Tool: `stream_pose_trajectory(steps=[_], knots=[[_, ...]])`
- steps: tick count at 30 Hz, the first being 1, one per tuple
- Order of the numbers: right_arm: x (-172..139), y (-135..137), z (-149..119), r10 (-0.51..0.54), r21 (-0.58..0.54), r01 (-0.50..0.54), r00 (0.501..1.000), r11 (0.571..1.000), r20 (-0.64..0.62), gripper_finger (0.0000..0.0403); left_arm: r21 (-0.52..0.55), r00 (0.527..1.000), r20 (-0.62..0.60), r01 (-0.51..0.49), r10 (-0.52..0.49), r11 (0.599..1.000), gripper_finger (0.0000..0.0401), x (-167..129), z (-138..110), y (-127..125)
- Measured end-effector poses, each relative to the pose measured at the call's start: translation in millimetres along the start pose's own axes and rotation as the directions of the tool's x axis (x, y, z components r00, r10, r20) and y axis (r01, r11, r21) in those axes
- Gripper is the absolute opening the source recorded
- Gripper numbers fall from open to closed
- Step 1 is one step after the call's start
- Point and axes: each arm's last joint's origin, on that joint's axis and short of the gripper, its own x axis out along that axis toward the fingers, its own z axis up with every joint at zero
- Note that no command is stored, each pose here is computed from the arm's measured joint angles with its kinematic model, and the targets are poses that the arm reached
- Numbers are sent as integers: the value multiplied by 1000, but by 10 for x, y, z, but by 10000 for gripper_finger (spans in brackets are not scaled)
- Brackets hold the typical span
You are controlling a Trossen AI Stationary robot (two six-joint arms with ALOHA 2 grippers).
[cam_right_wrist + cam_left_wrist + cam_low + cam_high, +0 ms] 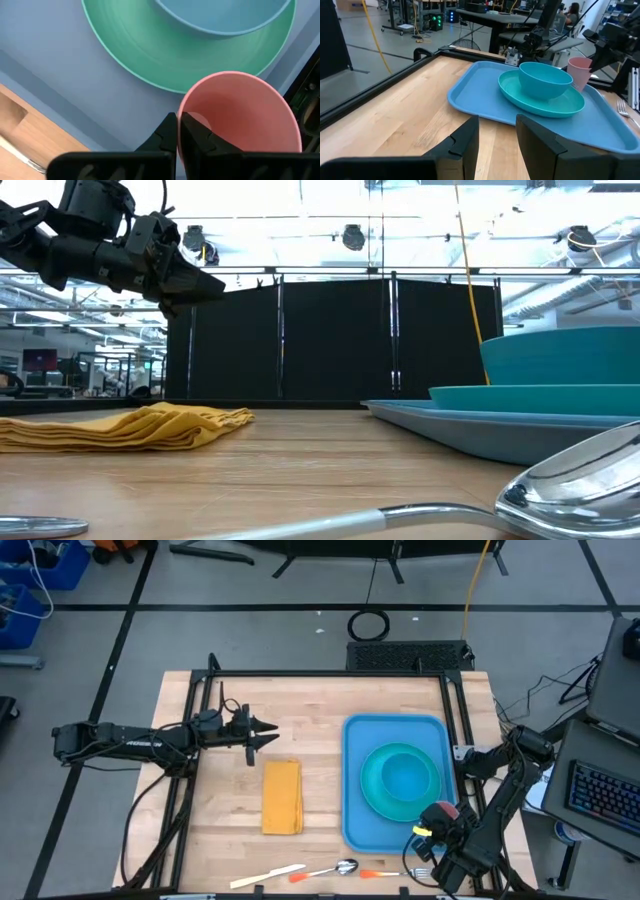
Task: Set up tray
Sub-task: Put the pink cup on the tray to the top right of the blue plate
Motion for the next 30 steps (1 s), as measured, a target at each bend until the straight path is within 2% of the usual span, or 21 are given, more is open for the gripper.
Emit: stream_pose_trajectory(steps=[21,30], knots=[[0,-5,1,-6,67,6,1000,998,1,1,0,1000,-1,0,0,1000,134,0,-1,0],[3,30,-14,27,81,-26,1000,996,-15,22,0,1000,-1,0,0,1000,134,0,-1,0]])
